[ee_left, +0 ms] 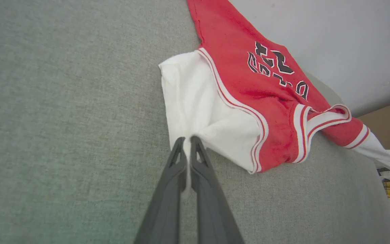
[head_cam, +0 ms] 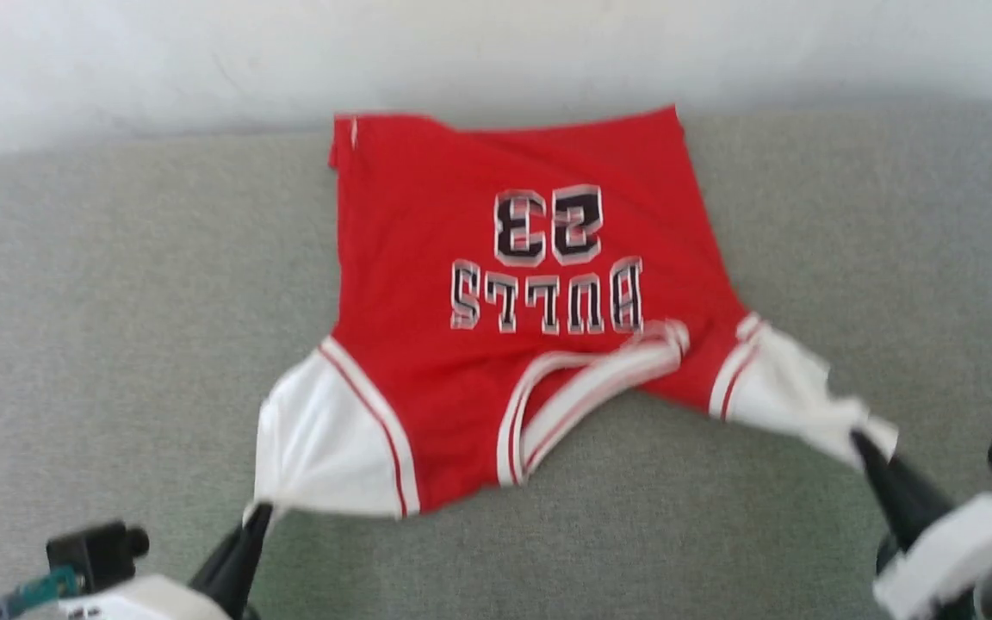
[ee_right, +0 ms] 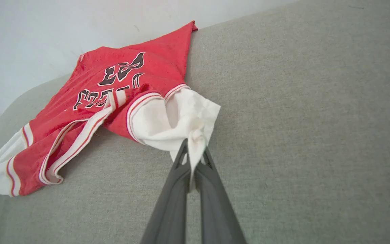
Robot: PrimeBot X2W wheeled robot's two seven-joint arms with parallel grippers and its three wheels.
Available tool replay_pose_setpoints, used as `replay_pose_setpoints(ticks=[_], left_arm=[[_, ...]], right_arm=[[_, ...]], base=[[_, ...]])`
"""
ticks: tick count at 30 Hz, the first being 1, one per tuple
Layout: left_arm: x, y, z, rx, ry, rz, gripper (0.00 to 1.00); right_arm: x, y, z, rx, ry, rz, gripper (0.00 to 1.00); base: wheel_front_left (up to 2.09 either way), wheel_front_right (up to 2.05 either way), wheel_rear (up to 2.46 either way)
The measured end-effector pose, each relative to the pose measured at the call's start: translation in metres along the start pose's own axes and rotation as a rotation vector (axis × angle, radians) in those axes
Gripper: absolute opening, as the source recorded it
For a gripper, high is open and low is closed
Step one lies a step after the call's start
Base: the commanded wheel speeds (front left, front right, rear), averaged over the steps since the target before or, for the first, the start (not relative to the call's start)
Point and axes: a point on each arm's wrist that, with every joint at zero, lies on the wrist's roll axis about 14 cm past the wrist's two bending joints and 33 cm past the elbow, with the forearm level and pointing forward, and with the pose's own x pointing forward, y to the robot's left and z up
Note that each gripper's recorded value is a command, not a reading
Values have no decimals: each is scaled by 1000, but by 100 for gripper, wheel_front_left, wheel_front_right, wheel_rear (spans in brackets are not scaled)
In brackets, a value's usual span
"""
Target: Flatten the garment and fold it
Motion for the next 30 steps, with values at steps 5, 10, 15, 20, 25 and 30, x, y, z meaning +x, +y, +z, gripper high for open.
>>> replay_pose_setpoints(ticks=[5, 10, 15, 20, 25, 30], left_arm=[[-28, 11, -13, -30, 47, 52, 0], [-49, 16, -26, -64, 94, 84, 0], [-67, 17, -40, -93, 144, 110, 0], [-77, 15, -40, -105, 141, 117, 0], [-78, 9, -29, -92, 92, 102, 0], [-72, -3, -22, -101, 67, 69, 0]], right_arm=[[-38, -3, -31, 33, 125, 11, 0], [-74, -20, -70, 54, 293, -40, 0], [-102, -30, -92, 98, 392, -87, 0], [-109, -31, -87, 101, 379, -101, 0], [-105, -27, -89, 94, 380, -96, 0], [-92, -22, -87, 87, 346, -94, 100]], base=[[0, 0, 0], [0, 0, 0], [0, 0, 0], [0, 0, 0], [0, 0, 0], [0, 0, 0]])
